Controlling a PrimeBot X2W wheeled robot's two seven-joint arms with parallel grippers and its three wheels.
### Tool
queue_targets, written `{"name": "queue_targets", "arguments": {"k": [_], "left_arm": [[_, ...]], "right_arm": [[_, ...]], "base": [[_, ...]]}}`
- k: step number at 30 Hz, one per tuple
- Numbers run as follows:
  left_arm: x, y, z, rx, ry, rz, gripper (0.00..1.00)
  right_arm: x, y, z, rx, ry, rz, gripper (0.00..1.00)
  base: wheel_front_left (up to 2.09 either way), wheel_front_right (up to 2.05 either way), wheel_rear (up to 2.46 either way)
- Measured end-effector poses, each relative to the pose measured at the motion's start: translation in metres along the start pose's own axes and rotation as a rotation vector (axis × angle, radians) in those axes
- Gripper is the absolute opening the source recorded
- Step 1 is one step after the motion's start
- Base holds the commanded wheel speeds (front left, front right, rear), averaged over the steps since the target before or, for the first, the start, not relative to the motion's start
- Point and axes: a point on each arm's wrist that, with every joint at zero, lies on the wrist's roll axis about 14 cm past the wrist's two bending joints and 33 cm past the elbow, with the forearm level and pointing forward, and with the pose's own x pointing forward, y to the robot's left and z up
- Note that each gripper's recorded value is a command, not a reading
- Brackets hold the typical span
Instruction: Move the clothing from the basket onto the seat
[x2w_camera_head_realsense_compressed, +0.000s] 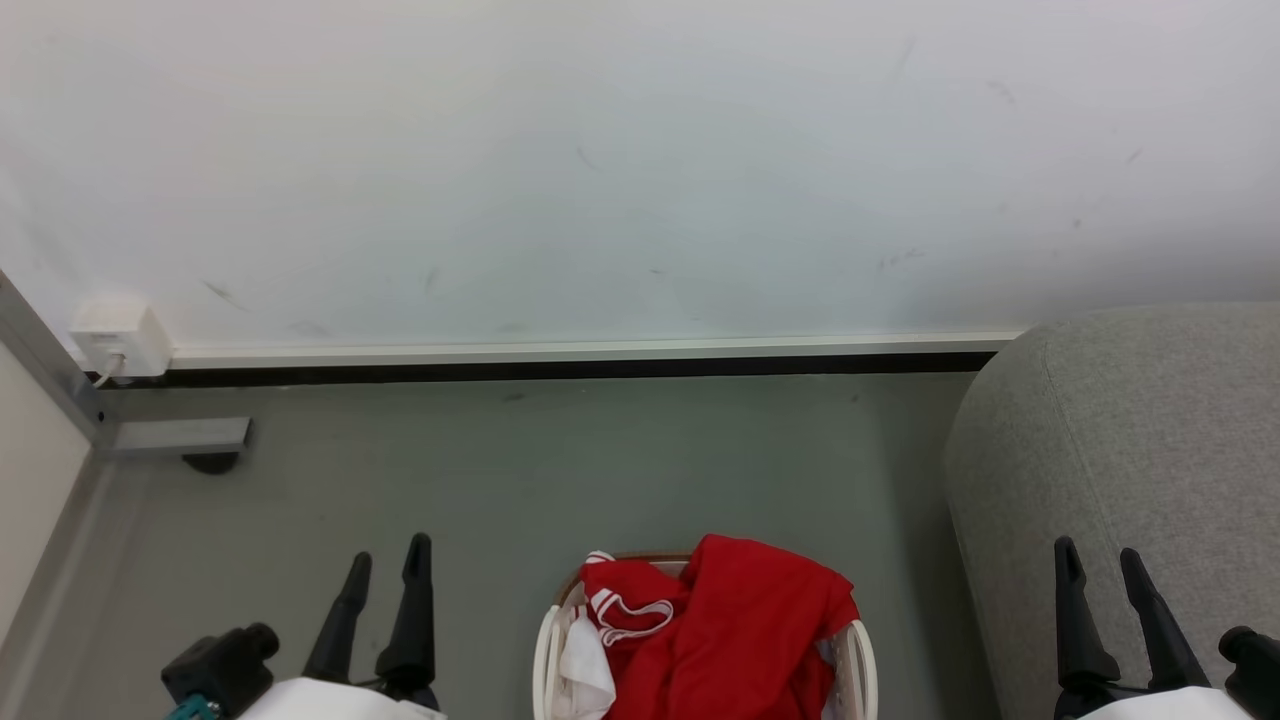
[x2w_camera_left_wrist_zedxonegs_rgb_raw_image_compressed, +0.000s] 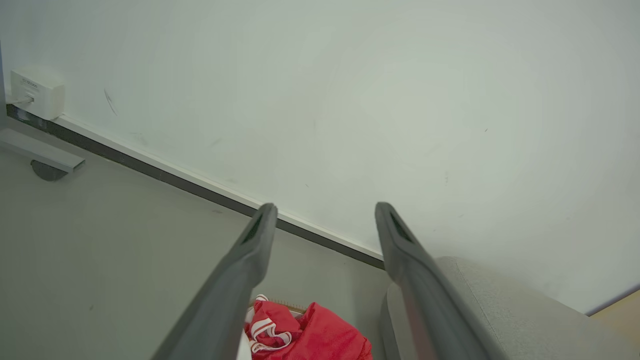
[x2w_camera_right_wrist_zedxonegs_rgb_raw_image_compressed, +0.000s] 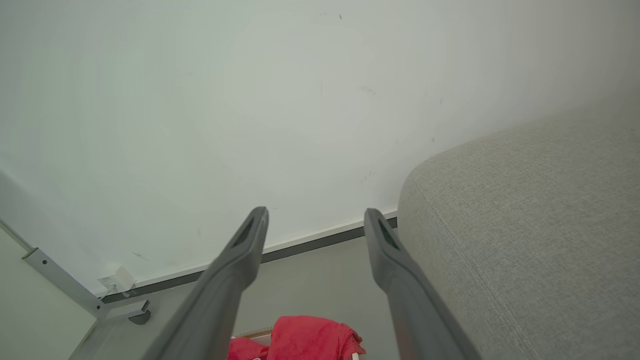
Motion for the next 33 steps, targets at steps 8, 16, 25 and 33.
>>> {"name": "queue_targets", "arguments": {"k": [8,16,25,33], "left_arm": [[-0.001,-0.006,0.0,0.09,-0.008,-0.026,1.0],[-0.002,-0.009,0.001,0.17,-0.018,-0.044,1.0],[-0.003,-0.014,-0.002,0.254,-0.02,-0.07,1.0],[-0.004,-0.016,-0.005,0.318,-0.018,-0.087,1.0]], "right_arm": [[0.0,0.003,-0.001,-0.071,-0.001,0.014,1.0],[-0.002,0.004,-0.004,-0.135,0.001,0.026,1.0],[-0.004,0.003,-0.007,-0.198,0.002,0.032,1.0],[-0.004,0.002,-0.007,-0.246,-0.003,0.037,1.0]], "base": [[0.0,0.0,0.0],[0.0,0.0,0.0],[0.0,0.0,0.0],[0.0,0.0,0.0]]}}
